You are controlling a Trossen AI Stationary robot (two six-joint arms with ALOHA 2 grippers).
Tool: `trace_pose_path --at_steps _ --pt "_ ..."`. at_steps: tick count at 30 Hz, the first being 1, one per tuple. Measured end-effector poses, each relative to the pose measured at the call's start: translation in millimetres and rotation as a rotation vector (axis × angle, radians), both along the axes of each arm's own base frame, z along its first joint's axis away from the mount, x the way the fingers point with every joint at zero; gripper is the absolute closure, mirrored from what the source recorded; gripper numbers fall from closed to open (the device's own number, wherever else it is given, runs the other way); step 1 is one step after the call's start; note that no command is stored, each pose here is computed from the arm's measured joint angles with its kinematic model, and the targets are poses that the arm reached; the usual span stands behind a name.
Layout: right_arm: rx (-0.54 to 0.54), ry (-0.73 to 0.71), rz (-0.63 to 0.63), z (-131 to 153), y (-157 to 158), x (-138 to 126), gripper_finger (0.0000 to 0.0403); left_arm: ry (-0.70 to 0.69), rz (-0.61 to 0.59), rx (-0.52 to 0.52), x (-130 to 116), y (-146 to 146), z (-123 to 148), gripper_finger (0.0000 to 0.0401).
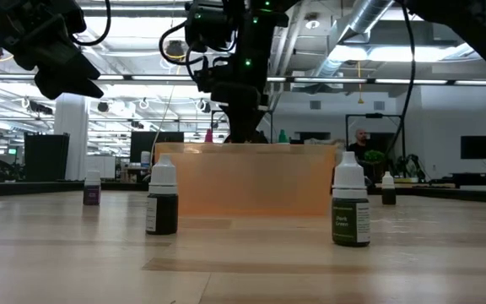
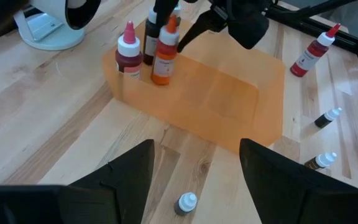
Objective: Pick & Place food coloring
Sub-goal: Put the large orange food coloring bottle into the bin
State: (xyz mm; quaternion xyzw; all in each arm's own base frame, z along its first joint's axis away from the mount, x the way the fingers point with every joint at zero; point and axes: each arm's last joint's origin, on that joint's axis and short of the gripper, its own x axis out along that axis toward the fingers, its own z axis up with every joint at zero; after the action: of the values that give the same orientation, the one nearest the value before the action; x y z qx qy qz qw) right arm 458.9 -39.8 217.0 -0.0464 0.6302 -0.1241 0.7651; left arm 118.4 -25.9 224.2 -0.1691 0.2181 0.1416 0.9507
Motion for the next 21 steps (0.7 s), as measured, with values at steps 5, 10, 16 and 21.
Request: trace_pose_path --at_steps 5,10,16,21 --pt "-0.002 -0.009 -0.011 0.2 -5.3 0.4 0.0232 0.001 -0.001 -0.001 0.0 -0.1 0.0 0.0172" --pt "-0.004 -0.007 -0.012 0.6 -5.5 0.0 0.024 0.001 -0.002 -0.001 0.0 -0.1 0.0 0.0172" --pt "-0.036 -0.01 -0.019 2.4 -5.4 -0.4 0.0248 0.0 -0.001 -0.001 0.0 -0.1 0.0 0.0172" --pt "-0.052 -0.008 -0.021 2.5 -5.6 -0.4 0.0256 0.0 -0.002 -0.002 0.0 -0.1 0.0 0.0172"
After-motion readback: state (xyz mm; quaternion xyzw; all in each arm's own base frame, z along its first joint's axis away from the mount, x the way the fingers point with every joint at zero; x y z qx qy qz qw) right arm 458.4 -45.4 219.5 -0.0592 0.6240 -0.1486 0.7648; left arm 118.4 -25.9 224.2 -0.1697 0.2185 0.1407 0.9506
